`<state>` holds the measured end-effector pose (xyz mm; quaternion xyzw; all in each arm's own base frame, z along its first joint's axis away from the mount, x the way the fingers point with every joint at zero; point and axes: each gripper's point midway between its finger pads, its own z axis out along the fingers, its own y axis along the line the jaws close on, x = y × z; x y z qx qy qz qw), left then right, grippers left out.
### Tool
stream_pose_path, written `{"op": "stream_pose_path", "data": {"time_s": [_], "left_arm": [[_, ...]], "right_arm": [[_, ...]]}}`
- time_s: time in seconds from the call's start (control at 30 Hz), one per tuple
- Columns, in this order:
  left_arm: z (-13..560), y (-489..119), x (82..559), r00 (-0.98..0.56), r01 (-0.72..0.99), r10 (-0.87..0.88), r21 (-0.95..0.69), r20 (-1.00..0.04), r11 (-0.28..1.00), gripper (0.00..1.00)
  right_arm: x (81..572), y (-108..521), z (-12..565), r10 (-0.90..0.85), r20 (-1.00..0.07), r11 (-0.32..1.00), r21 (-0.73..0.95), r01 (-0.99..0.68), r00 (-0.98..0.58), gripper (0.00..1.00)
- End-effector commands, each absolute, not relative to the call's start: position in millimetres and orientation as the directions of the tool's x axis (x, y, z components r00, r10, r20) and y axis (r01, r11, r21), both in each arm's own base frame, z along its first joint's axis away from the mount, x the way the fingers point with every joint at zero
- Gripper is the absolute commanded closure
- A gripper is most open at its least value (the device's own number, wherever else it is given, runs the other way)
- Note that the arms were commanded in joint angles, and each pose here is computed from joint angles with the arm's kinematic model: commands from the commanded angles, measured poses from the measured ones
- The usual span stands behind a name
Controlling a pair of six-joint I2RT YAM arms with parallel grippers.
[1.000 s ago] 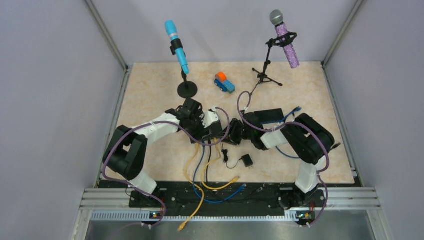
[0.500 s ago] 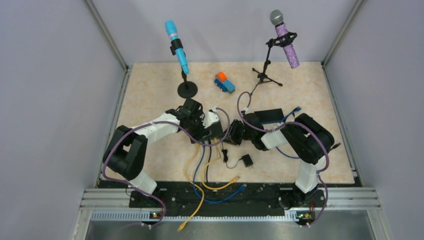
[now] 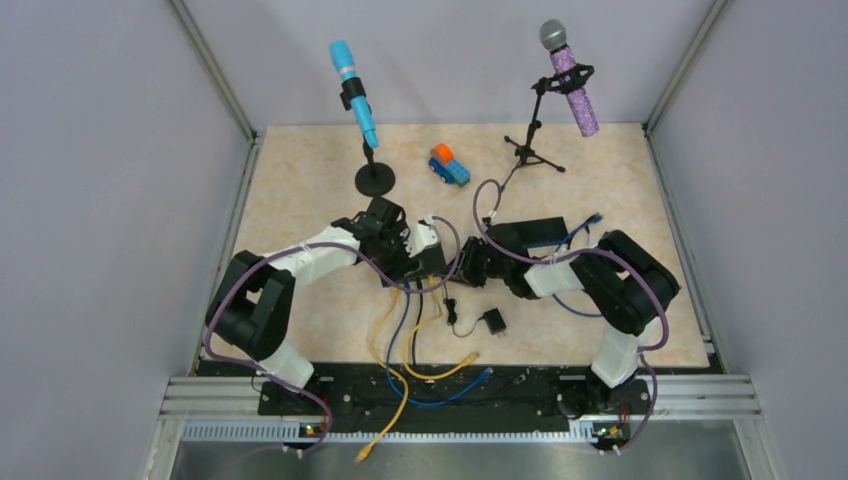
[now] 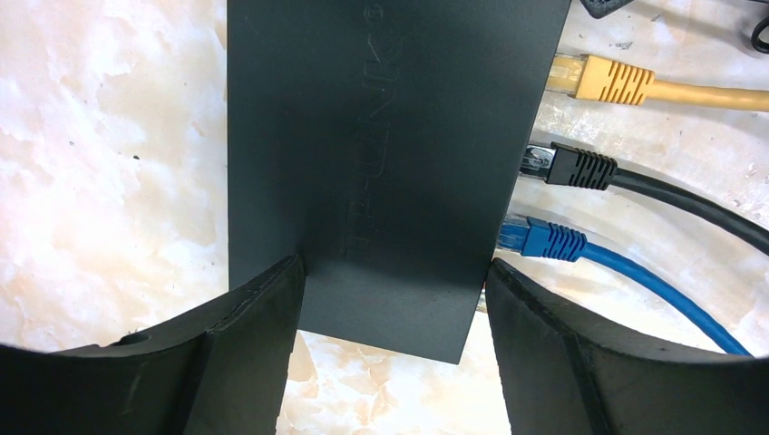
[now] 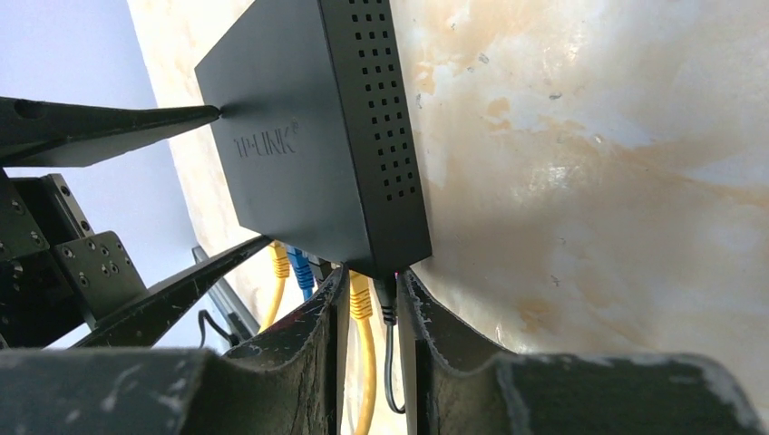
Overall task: Pull the plug from the switch port
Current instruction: Pull the power from the switch port.
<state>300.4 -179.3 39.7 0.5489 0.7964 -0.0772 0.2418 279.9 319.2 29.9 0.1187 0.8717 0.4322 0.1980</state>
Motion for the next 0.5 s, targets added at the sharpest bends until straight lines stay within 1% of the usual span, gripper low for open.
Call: {"op": "stream_pose_path", "data": {"time_s": [0.0, 0.17, 0.37, 0.47], "left_arm": [[10.1, -164.1, 274.3, -0.348, 0.919, 0.858, 0.045, -0.378, 0.392, 0.24], [9.1, -163.7, 273.6, -0.351, 0.918, 0.859, 0.042, -0.374, 0.393, 0.25], [8.6, -163.4, 273.6, -0.352, 0.918, 0.859, 0.041, -0.371, 0.393, 0.25], [8.9, -162.8, 273.5, -0.351, 0.918, 0.860, 0.043, -0.369, 0.393, 0.25]], "right_arm": [[287.9, 313.1, 24.0, 0.363, -0.290, 0.636, 0.772, 0.008, -0.886, 0.76], [288.0, 316.7, 26.7, 0.349, -0.296, 0.623, 0.782, -0.016, -0.889, 0.75], [281.7, 315.2, 26.5, 0.312, -0.319, 0.630, 0.775, -0.057, -0.895, 0.62], [279.6, 312.2, 25.4, 0.298, -0.331, 0.643, 0.763, -0.068, -0.895, 0.59]]}}
